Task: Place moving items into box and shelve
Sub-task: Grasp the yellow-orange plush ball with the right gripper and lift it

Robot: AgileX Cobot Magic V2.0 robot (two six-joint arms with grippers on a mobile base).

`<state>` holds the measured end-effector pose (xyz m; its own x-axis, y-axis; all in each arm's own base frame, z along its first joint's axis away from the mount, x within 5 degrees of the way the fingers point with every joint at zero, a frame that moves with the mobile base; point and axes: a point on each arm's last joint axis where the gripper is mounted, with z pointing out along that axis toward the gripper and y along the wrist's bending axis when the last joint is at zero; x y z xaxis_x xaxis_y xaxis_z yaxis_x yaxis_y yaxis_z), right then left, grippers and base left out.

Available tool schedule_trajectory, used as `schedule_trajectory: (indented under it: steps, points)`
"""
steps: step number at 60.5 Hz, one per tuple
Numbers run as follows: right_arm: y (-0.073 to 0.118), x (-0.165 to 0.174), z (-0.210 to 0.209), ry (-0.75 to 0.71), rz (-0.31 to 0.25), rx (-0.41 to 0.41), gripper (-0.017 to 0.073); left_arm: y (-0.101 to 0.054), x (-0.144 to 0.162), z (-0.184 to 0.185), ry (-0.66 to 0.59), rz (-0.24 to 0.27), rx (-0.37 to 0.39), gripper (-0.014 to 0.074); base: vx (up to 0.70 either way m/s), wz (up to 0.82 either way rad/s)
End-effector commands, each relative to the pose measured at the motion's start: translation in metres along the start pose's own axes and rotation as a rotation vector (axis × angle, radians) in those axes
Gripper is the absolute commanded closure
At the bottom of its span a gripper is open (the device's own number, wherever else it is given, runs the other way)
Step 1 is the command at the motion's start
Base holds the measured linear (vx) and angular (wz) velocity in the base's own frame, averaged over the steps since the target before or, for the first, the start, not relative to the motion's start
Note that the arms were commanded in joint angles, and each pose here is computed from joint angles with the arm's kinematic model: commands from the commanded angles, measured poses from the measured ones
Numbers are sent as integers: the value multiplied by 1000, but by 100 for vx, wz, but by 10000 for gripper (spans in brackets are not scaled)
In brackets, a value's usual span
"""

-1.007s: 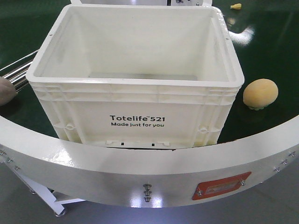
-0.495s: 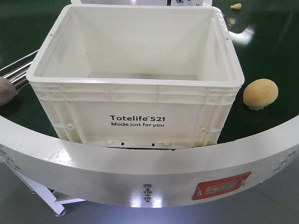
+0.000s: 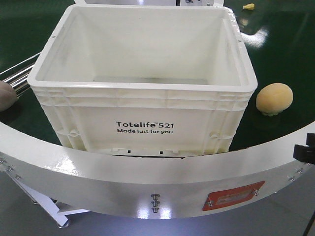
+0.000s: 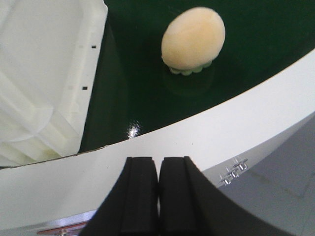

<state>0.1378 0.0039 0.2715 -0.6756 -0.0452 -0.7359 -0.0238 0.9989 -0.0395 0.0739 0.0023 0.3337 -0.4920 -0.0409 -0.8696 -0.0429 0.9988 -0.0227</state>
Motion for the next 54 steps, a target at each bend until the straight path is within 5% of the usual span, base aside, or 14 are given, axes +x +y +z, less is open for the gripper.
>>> schedule_trajectory:
  steps: [1, 7, 17, 25, 32, 54]
  points:
    - [-2, -19, 4, -78, 17, 23, 241, -1, -15, -4, -93, -9, 10, 360, 0, 0]
    - [-6, -23, 18, -36, 20, 66, 54, -1, -15, -4, -93, -9, 9, 221, 0, 0]
    - [-12, -40, 38, 29, 37, 152, -157, -1, -15, -4, -92, -9, 9, 132, 0, 0]
    - [-15, -63, 58, 62, 54, 174, -159, -1, -15, -4, -92, -9, 9, 132, 0, 0]
    - [-28, -85, 82, 102, 143, 173, -149, -1, -14, -4, -90, -9, 9, 132, 0, 0]
    - [-43, -133, 165, 182, 122, 41, -147, -1, -14, -4, -85, -10, 9, 132, 0, 0]
